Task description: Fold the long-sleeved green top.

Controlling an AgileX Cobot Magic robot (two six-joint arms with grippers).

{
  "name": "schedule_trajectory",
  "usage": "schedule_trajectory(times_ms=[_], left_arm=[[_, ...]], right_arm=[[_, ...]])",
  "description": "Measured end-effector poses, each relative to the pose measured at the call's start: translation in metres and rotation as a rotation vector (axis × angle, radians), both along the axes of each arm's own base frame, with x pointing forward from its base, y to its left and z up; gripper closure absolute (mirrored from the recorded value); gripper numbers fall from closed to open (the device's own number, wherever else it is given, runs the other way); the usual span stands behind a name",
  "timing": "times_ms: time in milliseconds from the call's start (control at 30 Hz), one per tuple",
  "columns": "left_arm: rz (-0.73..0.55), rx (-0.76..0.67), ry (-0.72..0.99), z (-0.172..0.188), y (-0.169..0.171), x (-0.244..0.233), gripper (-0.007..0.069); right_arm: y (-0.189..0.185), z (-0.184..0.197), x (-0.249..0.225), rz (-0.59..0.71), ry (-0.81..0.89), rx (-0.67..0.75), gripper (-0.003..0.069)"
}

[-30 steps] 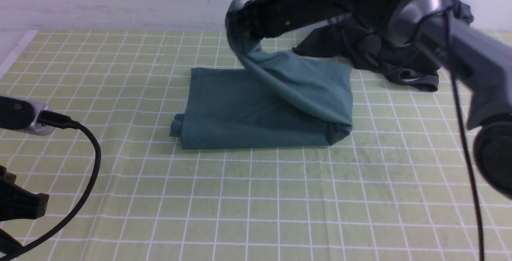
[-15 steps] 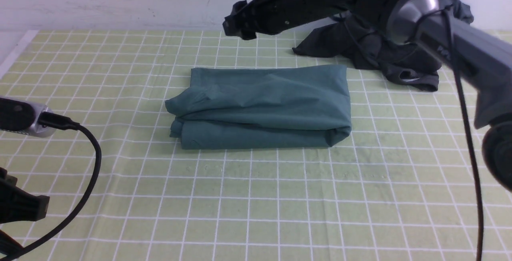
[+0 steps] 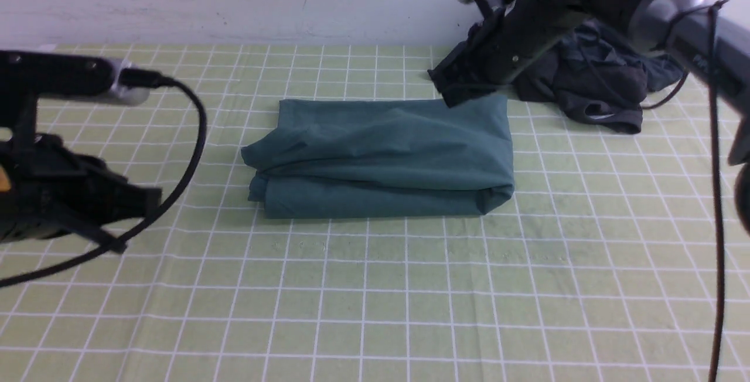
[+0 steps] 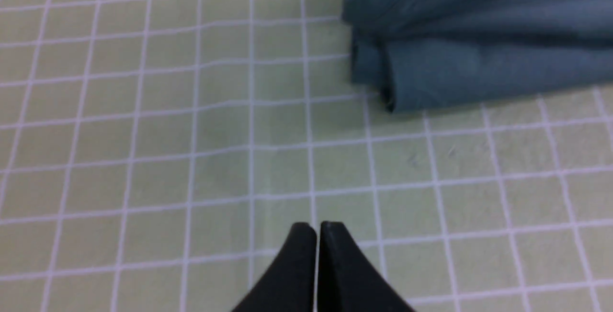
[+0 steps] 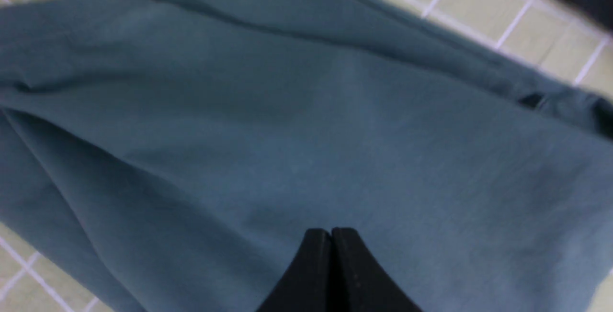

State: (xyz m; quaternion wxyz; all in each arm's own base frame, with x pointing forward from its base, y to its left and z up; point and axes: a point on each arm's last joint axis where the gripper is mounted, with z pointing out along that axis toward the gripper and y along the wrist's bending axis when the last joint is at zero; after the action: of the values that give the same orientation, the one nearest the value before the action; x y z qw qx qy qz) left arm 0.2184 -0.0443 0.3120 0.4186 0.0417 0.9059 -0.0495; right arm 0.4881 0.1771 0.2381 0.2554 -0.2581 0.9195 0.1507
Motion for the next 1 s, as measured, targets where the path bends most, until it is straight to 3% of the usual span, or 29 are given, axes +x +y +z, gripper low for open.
schedule_trajectory(times_ms=[67, 167, 467, 733, 900, 1000], left_arm=[[-0.013, -0.045, -0.031, 0.0, -0.009, 0.028, 0.0628], [-0.024, -0.074, -0.005, -0.006, -0.02, 0.064, 0.0628], [-0.152, -0.087, 0.097, -0.029, -0.054, 0.16, 0.0628], [-0.291, -0.038, 0.148, -0.089, -0.096, 0.217, 0.0628], [-0.296, -0.007, 0.149, -0.126, -0.104, 0.237, 0.0628], [-0.306, 0.076, 0.124, -0.149, -0.099, 0.251, 0.0628]], right_arm=[[0.002, -0.043, 0.006, -0.002, 0.086, -0.018, 0.067], [0.003, -0.079, 0.006, -0.013, 0.177, -0.036, 0.067], [0.0, -0.06, 0.0, -0.015, 0.198, -0.055, 0.0671], [-0.003, -0.015, -0.006, -0.028, 0.109, -0.031, 0.0671], [-0.002, -0.021, -0.007, -0.034, 0.145, -0.034, 0.0671], [-0.002, -0.046, -0.006, -0.052, 0.196, -0.042, 0.0671]])
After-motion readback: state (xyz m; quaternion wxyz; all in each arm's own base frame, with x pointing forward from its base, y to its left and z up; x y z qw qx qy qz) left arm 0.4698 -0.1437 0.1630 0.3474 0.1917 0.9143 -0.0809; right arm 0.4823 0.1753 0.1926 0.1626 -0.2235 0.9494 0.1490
